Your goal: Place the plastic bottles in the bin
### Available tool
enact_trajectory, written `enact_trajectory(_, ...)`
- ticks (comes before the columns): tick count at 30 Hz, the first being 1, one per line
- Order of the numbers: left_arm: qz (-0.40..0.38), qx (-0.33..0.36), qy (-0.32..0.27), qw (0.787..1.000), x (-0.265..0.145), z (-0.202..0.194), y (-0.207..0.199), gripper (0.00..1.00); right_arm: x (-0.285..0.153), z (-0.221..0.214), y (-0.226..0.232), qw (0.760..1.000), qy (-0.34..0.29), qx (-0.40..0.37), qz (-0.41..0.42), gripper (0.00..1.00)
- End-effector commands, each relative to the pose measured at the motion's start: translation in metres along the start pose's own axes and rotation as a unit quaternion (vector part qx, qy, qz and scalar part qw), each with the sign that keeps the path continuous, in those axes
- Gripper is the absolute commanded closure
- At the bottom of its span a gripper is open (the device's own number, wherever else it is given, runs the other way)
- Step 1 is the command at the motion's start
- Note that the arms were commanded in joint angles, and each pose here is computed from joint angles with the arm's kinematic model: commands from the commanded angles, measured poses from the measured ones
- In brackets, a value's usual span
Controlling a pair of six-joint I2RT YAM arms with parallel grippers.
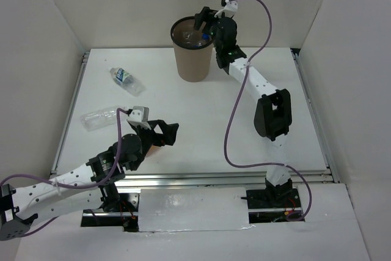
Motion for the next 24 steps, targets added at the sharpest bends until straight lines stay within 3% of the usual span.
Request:
enact_trajectory(1, -0.009, -0.011, -0.024, 1.000, 0.001, 0.012, -0.009, 0.01, -0.030, 0.083, 0.004, 0.998, -0.065, -0.001, -0.006, 0.16)
enact_trajectory(2, -0.007, -0.008, -0.022, 1.000, 0.002, 0.011, -0.009, 0.01, -0.047, 0.113, 0.006, 0.997, -0.082, 0.007, -0.002, 0.16)
enact_trajectory(4, -0.003, -0.004, -0.020, 1.000, 0.004, 0.009, -0.008, 0.01, -0.070, 0.100, 0.006, 0.999, -0.048, 0.020, 0.012, 0.16)
enact_trajectory(5, 0.002, 0.000, -0.019, 1.000, 0.006, 0.008, -0.008, 0.01, -0.095, 0.131, 0.008, 0.997, -0.064, 0.032, 0.024, 0.16)
enact_trajectory(7, 0.019, 0.007, -0.011, 1.000, 0.009, 0.004, -0.004, 0.01, -0.121, 0.109, 0.006, 0.998, -0.004, 0.049, 0.029, 0.15)
enact_trajectory(8, 0.023, 0.010, -0.011, 1.000, 0.011, 0.004, -0.006, 0.01, -0.143, 0.130, 0.006, 0.997, -0.009, 0.065, 0.034, 0.15)
enact_trajectory(10, 0.036, 0.019, -0.013, 0.999, 0.013, 0.004, -0.002, 0.01, -0.168, 0.103, 0.005, 0.994, 0.050, 0.094, 0.039, 0.15)
enact_trajectory(11, 0.043, 0.030, -0.011, 0.999, 0.015, 0.002, -0.001, 0.01, -0.188, 0.112, 0.008, 0.991, 0.048, 0.112, 0.050, 0.15)
enact_trajectory(12, 0.061, 0.038, -0.023, 0.997, 0.017, 0.005, 0.004, 0.01, -0.200, 0.082, 0.006, 0.986, 0.085, 0.135, 0.046, 0.15)
enact_trajectory(14, 0.079, 0.074, -0.029, 0.994, 0.023, 0.002, 0.011, 0.01, -0.224, 0.070, 0.008, 0.979, 0.114, 0.155, 0.062, 0.15)
enact_trajectory(18, 0.127, 0.099, -0.041, 0.986, 0.029, 0.006, 0.020, 0.01, -0.271, 0.006, 0.000, 0.960, 0.223, 0.159, 0.052, 0.13)
enact_trajectory(20, 0.154, 0.123, -0.022, 0.980, 0.034, 0.005, 0.023, 0.01, -0.297, -0.013, -0.006, 0.957, 0.244, 0.147, 0.045, 0.09)
enact_trajectory(24, 0.210, 0.195, 0.012, 0.958, 0.042, 0.014, 0.027, 0.01, -0.326, -0.022, -0.024, 0.967, 0.224, 0.120, 0.028, 0.08)
Point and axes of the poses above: each gripper's point midway between its finger pads, its own x axis out along the fingers, its own y axis along the line the jaws close on, z = x × y, the point moved 4 cm from there along -x, back along the fingers, and after that the axes turned 11 degrees about -x, right-handed, at the moved point
